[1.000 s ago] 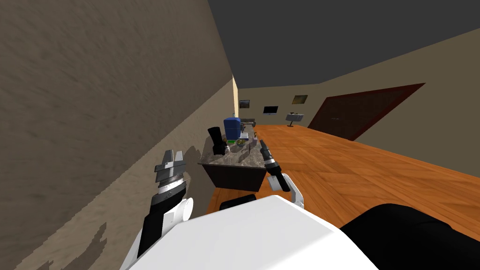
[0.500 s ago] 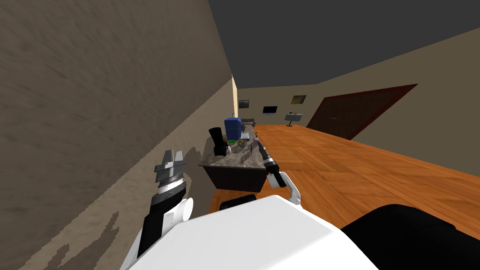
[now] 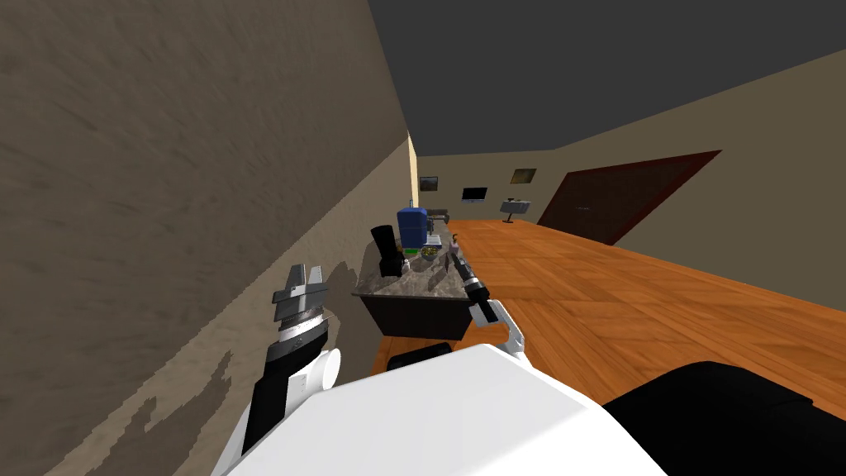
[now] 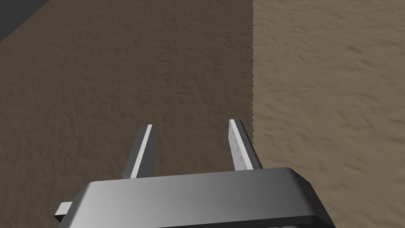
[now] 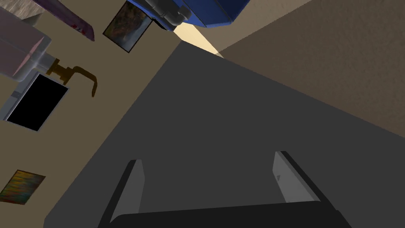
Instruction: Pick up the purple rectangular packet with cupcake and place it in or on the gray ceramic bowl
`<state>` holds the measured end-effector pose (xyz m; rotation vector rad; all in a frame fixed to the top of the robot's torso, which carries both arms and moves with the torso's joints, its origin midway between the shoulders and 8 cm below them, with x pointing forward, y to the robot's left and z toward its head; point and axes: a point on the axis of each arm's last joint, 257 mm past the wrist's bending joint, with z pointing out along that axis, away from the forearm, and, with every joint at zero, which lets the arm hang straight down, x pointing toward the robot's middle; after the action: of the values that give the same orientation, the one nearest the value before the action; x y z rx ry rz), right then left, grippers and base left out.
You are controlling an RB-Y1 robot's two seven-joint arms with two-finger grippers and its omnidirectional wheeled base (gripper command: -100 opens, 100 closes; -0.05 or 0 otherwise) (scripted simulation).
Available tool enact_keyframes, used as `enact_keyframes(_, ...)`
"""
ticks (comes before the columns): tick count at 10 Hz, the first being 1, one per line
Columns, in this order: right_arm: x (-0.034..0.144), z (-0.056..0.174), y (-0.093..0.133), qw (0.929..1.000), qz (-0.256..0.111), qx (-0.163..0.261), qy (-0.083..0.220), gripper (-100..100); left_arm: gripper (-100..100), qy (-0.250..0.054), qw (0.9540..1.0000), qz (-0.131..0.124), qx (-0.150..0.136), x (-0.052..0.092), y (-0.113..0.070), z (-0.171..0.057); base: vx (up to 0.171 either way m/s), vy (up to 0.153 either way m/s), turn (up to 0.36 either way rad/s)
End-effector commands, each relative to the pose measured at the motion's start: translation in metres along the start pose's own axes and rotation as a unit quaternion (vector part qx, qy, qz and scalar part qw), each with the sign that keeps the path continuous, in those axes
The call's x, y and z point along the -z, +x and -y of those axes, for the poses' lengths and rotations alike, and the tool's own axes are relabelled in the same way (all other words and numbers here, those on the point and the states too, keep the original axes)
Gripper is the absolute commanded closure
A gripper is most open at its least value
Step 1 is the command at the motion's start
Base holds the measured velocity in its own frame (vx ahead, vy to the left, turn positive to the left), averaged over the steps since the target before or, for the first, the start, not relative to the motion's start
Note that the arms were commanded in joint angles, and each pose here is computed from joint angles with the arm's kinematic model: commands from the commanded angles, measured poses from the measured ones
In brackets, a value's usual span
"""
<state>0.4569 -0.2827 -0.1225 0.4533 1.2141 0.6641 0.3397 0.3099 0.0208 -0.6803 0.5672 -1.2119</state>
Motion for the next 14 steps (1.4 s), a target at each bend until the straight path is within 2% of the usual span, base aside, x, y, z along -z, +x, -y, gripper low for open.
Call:
enact_keyframes(1, -0.004, 0.017, 0.007, 0.9989, -0.01, 0.042, 0.019, -100, 0, 0.0, 1.0, 0.0, 0.0, 0.0, 0.0, 0.0, 0.034, 0.072, -0.03)
enact_keyframes(3, -0.007, 0.038, 0.015, 0.9947, -0.023, 0.091, 0.042, -100, 0, 0.0, 1.0, 0.0, 0.0, 0.0, 0.0, 0.0, 0.043, 0.086, -0.031)
enact_keyframes(6, -0.01, 0.07, 0.026, 0.9828, -0.046, 0.162, 0.076, -100, 0, 0.0, 1.0, 0.0, 0.0, 0.0, 0.0, 0.0, 0.038, 0.066, -0.04)
enact_keyframes(10, -0.012, 0.108, 0.037, 0.9591, -0.076, 0.248, 0.114, -100, 0, 0.0, 1.0, 0.0, 0.0, 0.0, 0.0, 0.0, 0.035, 0.068, -0.031)
enact_keyframes(14, -0.011, 0.138, 0.042, 0.933, -0.103, 0.315, 0.14, -100, 0, 0.0, 1.0, 0.0, 0.0, 0.0, 0.0, 0.0, 0.029, 0.059, -0.025)
